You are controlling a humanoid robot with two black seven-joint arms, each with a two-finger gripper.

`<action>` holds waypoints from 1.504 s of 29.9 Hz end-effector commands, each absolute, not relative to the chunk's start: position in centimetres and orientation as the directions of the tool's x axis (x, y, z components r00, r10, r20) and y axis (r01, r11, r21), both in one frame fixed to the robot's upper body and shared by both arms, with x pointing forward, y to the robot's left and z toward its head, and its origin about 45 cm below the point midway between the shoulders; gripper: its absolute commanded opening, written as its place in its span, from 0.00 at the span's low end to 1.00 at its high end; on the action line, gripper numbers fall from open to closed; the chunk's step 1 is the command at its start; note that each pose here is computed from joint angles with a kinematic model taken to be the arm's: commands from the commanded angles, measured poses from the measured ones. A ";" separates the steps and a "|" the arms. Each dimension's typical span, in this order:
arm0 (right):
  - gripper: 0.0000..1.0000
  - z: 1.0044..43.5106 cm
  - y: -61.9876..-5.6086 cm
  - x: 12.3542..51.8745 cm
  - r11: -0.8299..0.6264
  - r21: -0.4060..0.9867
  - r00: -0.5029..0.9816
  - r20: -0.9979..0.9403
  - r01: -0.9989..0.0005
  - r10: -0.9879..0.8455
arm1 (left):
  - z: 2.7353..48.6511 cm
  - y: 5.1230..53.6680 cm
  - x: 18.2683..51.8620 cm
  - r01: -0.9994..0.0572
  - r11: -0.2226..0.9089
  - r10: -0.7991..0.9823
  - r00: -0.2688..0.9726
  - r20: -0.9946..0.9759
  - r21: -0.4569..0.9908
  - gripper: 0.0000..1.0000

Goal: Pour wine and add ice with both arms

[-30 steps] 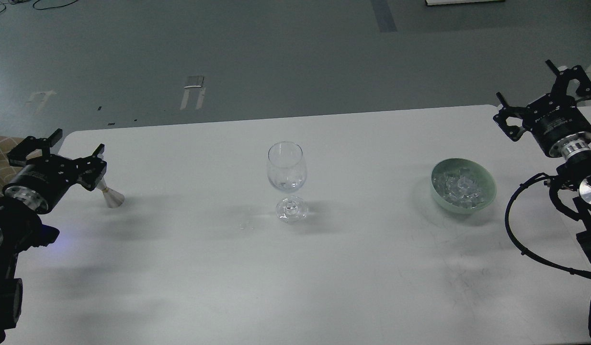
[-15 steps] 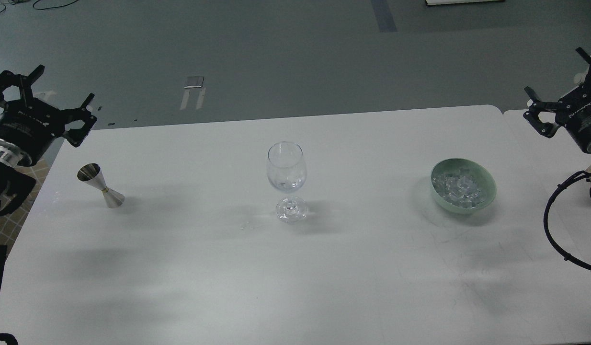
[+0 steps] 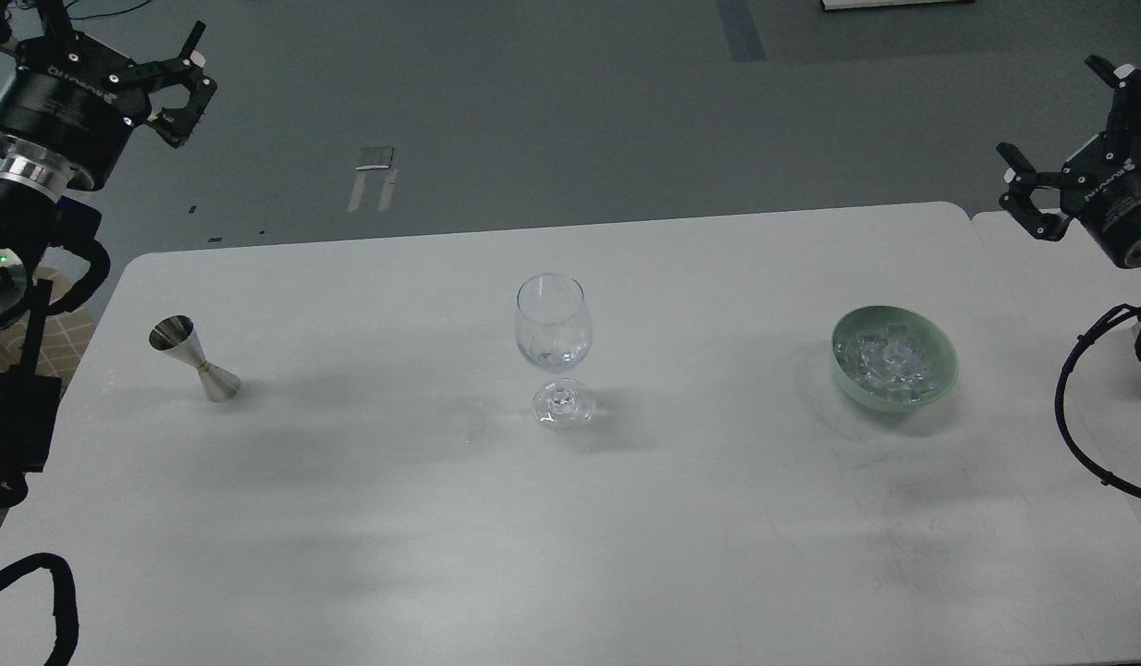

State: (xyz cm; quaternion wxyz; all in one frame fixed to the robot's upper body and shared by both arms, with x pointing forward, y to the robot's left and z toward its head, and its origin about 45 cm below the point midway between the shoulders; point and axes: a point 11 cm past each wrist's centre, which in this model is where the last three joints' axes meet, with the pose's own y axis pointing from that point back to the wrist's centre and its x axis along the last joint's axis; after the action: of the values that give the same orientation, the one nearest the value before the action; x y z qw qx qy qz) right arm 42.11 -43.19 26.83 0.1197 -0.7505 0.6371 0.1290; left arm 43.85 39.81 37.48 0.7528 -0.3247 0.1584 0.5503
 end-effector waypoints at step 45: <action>0.68 29.5 -32.2 44.2 -0.264 0.584 0.579 0.809 -0.767 0.107 | 29.5 38.3 43.8 -0.973 0.197 0.827 0.232 -0.513 -0.122 0.98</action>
State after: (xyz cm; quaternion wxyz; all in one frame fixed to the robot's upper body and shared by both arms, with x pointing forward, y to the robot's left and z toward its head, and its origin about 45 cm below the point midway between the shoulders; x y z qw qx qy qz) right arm 44.94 -32.79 30.62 -0.5442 -0.6982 0.2687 -0.3798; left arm 43.79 38.29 29.46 0.7540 -0.2151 0.1707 0.5967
